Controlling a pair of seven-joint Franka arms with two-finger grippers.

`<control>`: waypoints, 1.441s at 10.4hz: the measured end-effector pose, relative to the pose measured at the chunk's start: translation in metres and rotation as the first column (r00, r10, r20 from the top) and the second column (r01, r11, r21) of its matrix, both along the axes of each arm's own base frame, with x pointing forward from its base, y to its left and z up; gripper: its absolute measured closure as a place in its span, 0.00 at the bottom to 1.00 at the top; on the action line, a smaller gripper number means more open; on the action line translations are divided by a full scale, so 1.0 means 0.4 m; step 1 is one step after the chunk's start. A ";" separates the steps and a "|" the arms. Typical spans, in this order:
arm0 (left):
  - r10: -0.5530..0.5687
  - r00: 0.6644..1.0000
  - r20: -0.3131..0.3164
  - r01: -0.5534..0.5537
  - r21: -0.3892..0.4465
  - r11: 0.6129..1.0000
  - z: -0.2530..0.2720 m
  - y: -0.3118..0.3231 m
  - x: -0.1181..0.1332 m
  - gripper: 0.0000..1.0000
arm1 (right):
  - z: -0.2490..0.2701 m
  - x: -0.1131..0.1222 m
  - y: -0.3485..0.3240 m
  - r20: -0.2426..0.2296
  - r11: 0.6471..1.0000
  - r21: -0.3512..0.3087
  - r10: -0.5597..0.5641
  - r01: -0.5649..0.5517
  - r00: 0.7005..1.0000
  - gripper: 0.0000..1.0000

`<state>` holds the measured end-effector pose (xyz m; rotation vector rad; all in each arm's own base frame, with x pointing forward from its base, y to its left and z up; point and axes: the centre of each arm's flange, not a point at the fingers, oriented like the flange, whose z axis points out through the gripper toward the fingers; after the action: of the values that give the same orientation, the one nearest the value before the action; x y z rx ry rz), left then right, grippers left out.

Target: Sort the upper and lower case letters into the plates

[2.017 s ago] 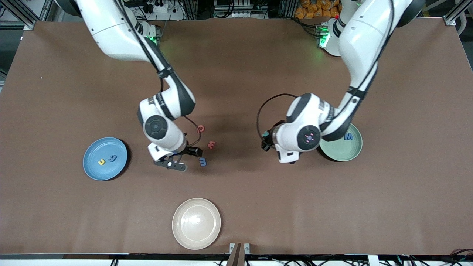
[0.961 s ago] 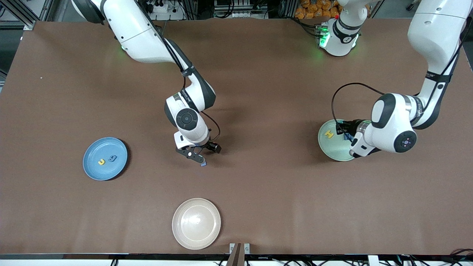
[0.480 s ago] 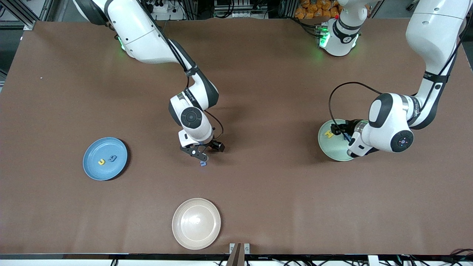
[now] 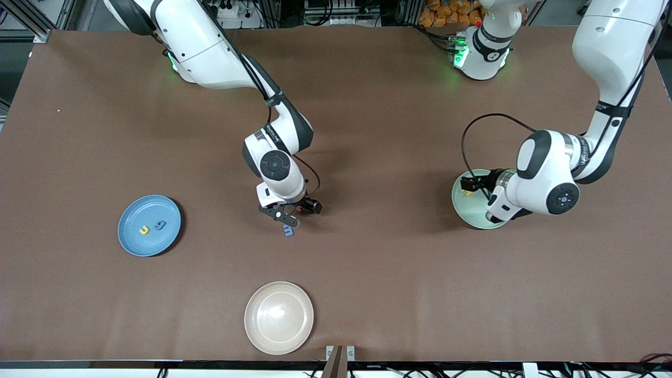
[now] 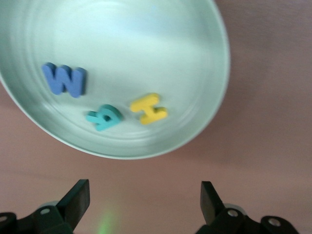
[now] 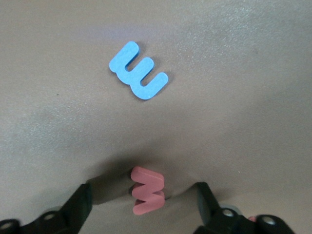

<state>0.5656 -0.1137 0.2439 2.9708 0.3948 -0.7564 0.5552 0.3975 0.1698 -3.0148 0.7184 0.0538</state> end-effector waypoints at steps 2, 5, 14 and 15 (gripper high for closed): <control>0.044 0.999 0.009 -0.045 0.035 0.998 0.028 -0.112 -0.011 0.00 | 0.017 0.009 0.008 0.010 1.000 0.011 -0.006 0.006 1.000 0.47; 0.089 0.995 0.042 -0.092 0.095 0.991 0.064 -0.300 -0.036 0.00 | 0.027 0.012 0.012 0.014 1.000 0.016 -0.006 0.006 1.000 0.72; 0.246 0.958 0.147 -0.252 0.022 0.968 0.094 -0.672 -0.044 0.00 | 0.239 0.259 -0.486 0.003 0.983 0.003 0.184 -0.184 0.983 0.72; 0.298 0.942 0.154 -0.304 0.017 0.952 0.074 -0.745 -0.064 0.00 | 0.247 0.278 -0.585 -0.016 0.972 0.003 0.233 -0.233 0.972 0.72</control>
<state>0.5399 -0.4118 0.2735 2.8764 0.8382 -0.4940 0.6664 0.1634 0.2685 -3.0849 0.3609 0.0857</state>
